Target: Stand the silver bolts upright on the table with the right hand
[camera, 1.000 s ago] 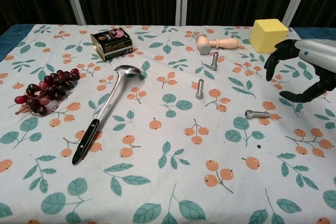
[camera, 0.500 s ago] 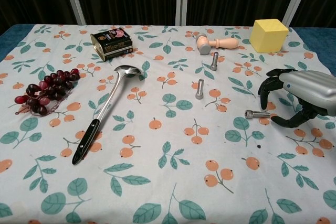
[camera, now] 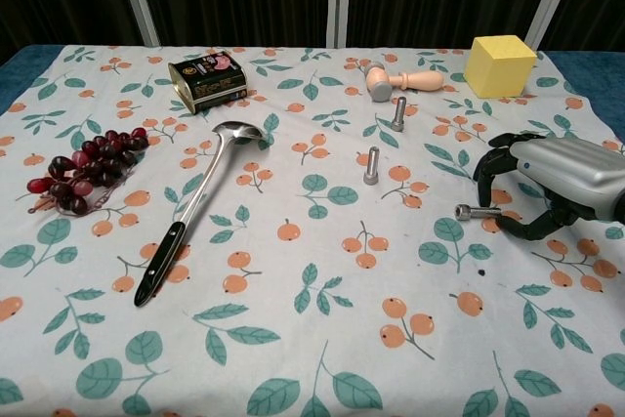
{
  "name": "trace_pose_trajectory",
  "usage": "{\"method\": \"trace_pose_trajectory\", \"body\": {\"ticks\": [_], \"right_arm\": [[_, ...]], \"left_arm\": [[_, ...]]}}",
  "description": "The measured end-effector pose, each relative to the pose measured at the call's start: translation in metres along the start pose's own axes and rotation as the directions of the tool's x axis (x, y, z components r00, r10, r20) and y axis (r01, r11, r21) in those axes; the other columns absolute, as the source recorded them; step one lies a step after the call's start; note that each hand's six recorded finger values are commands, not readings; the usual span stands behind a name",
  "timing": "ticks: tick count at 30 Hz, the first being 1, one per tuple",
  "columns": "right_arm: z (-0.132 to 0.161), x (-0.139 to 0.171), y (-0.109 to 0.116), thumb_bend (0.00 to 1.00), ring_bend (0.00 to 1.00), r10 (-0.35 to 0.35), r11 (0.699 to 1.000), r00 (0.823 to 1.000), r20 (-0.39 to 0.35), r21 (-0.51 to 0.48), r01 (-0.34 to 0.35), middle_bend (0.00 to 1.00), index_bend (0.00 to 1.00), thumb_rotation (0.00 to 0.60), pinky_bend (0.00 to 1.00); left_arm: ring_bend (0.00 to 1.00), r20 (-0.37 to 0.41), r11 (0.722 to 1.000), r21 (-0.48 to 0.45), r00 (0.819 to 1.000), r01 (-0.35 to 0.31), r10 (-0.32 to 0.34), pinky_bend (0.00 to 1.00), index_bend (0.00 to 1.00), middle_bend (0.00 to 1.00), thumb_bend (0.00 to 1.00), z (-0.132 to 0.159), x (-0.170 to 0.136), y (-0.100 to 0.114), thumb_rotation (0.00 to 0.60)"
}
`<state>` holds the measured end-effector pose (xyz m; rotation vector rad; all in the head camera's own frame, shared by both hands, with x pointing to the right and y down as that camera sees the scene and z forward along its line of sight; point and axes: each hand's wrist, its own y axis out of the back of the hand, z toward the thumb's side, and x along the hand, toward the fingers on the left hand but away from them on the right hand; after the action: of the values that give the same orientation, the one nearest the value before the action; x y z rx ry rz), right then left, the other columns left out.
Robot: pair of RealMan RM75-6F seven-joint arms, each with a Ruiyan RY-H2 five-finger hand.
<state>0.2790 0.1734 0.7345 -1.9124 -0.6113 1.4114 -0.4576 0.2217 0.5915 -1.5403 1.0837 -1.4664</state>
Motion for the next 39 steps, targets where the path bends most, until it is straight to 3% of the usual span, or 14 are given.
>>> {"method": "trace_pose_trajectory", "body": {"ticks": [10,16,23,29,35,39], "right_arm": [[0.0,-0.001,0.006,0.36,0.0,-0.032,0.999,0.999,0.006,0.024,0.032,0.26,0.56,0.6,0.0],[0.0,-0.005,0.026,0.37,0.0,-0.075,0.99,0.997,-0.014,0.12,0.077,0.26,0.56,0.6,0.0],[0.009,-0.018,0.056,0.37,0.0,-0.111,0.935,0.991,-0.073,0.33,0.129,0.26,0.57,0.6,0.0],[0.023,-0.033,0.065,0.37,0.0,-0.102,0.874,0.987,-0.121,0.462,0.147,0.25,0.57,0.6,0.0],[0.036,-0.042,0.06,0.37,0.0,-0.075,0.839,0.985,-0.158,0.524,0.148,0.24,0.57,0.6,0.0],[0.041,-0.043,0.056,0.37,0.0,-0.058,0.833,0.983,-0.176,0.534,0.144,0.24,0.56,0.6,0.0]], "left_arm": [[0.0,0.001,1.0,-0.003,1.0,0.0,0.0,0.0,0.15,0.09,0.0,-0.001,0.0,-0.001,0.6],[0.0,0.004,1.0,-0.003,1.0,0.0,0.0,0.0,0.15,0.09,0.0,-0.001,0.001,-0.001,0.6],[0.0,-0.003,1.0,-0.006,1.0,0.004,-0.004,0.0,0.15,0.09,0.0,-0.002,0.0,-0.003,0.6],[0.0,-0.012,1.0,-0.008,1.0,0.008,-0.008,0.0,0.15,0.09,0.0,-0.004,-0.001,-0.004,0.6],[0.0,-0.014,1.0,-0.008,1.0,0.01,-0.01,0.0,0.15,0.09,0.0,-0.004,-0.001,-0.004,0.6],[0.0,-0.015,1.0,-0.007,1.0,0.011,-0.011,0.0,0.15,0.09,0.0,-0.005,-0.002,-0.004,0.6]]}}
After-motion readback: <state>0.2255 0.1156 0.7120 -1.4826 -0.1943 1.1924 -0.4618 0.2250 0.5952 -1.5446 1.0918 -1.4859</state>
